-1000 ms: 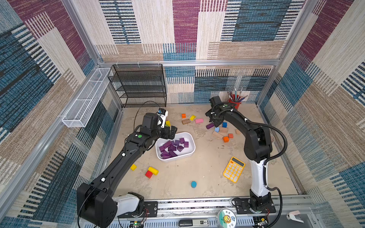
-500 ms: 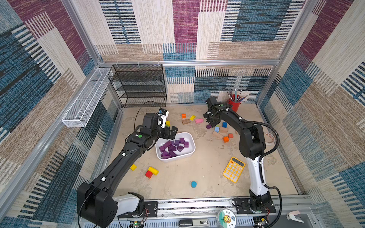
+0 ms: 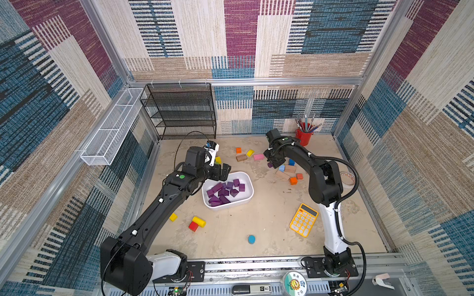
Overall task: Pick purple bricks into the storage bin
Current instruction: Pick up the building block from the center of the board.
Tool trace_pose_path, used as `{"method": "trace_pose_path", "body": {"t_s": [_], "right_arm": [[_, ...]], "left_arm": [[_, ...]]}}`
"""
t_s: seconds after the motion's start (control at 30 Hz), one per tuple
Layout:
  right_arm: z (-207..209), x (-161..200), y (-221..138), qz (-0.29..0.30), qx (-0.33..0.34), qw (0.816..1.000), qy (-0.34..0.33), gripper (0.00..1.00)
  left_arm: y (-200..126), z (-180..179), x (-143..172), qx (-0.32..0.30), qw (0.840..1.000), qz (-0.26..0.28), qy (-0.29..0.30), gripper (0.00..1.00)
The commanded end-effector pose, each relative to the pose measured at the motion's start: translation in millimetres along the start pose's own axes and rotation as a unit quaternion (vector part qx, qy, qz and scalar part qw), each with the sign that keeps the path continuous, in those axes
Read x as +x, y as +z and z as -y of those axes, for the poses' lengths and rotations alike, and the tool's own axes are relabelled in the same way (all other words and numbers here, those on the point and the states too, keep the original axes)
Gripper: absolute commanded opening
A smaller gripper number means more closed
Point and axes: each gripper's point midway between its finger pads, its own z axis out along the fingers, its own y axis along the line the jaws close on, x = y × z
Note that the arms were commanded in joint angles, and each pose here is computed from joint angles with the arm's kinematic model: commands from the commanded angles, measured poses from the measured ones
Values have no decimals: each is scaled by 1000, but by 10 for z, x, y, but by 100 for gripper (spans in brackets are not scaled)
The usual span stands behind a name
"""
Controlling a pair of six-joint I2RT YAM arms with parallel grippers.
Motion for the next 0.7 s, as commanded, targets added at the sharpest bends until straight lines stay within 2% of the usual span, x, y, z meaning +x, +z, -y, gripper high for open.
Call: {"method": "trace_pose_path", "body": {"t_s": [0.0,0.67], "right_arm": [[23,34,50,-6,6,1000,4,63],[141,-15,243,13,45,999,-9,56]], "left_arm": [[-5,-18,-62,-5,1000,11,-4,99],[16,-62,-59,-14,1000,8,-9,99]]}}
